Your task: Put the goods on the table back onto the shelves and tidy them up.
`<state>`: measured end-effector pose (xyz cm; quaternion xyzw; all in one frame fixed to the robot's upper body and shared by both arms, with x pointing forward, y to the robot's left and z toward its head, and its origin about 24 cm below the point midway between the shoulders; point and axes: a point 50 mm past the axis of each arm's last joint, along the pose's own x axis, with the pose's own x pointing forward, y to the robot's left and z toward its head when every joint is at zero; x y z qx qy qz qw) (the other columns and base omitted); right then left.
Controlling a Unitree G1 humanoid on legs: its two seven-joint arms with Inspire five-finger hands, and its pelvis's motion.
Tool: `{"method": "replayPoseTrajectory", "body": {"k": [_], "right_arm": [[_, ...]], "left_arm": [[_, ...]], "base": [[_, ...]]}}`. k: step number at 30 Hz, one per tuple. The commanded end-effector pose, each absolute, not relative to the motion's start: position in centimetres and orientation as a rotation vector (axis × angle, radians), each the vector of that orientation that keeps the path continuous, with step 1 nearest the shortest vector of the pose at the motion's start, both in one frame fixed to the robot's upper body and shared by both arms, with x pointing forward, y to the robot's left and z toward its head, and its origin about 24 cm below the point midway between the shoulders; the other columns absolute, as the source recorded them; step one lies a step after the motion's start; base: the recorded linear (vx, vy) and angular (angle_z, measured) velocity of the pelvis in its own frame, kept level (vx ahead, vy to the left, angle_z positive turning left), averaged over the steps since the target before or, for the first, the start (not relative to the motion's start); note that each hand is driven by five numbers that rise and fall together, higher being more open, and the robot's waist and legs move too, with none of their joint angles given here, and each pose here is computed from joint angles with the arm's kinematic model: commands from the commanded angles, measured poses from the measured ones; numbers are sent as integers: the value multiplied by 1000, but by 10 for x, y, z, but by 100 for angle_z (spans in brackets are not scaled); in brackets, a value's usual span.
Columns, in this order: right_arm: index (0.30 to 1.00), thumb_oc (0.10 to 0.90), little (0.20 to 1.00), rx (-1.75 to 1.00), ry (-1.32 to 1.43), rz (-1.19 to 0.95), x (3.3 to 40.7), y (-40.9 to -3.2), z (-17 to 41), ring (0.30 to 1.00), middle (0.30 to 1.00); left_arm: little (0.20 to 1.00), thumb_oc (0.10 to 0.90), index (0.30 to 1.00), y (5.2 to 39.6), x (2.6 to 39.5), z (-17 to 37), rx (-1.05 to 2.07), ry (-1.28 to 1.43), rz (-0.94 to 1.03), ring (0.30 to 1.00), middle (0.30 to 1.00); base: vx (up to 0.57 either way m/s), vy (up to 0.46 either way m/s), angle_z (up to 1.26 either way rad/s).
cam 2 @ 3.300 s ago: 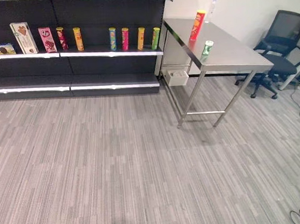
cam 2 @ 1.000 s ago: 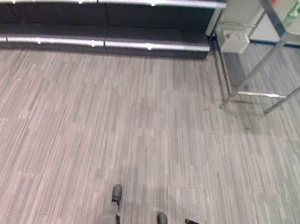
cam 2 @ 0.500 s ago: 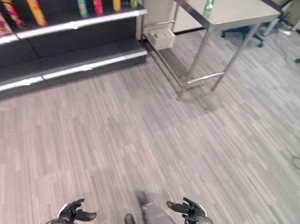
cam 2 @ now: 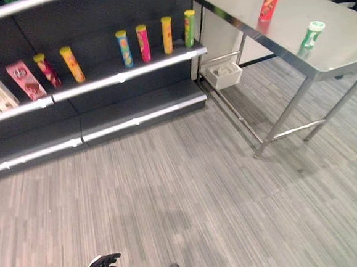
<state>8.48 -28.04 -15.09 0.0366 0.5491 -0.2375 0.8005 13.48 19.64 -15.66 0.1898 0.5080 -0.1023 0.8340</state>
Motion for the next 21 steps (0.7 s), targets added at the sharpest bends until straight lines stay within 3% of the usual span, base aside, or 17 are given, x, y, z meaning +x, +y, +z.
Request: {"method": "replayPoseTrajectory", "body": {"k": [1,4,8,12,14,21], "right_arm": [[900,800,900,105,1099,-551,109,-280,-145,900,900],[900,800,900,28,1055,-451,130,-270,-142,900,900],[900,800,900,-44,1100,-401,127,-266,-145,900,900],[900,800,900,-61,1180,-413,110,-270,-149,900,900],[900,800,900,-34,1244,-483,82,-279,-152,900,900],[900,800,900,95,1266,-549,70,-278,-155,900,900]], "left_arm": [[900,800,900,193,168,-144,515,965,-284,900,900],[900,800,900,186,176,-141,524,918,-299,900,900],[900,800,900,188,167,-145,501,951,-256,900,900],[900,800,900,216,143,-151,413,1056,-80,900,900],[900,800,900,234,123,-154,334,1113,16,900,900],[900,800,900,231,128,-153,431,1093,-52,900,900]], "base": [[343,31,-59],[404,86,-51],[420,174,-64],[403,176,-144],[539,341,-77],[358,279,-49]]}}
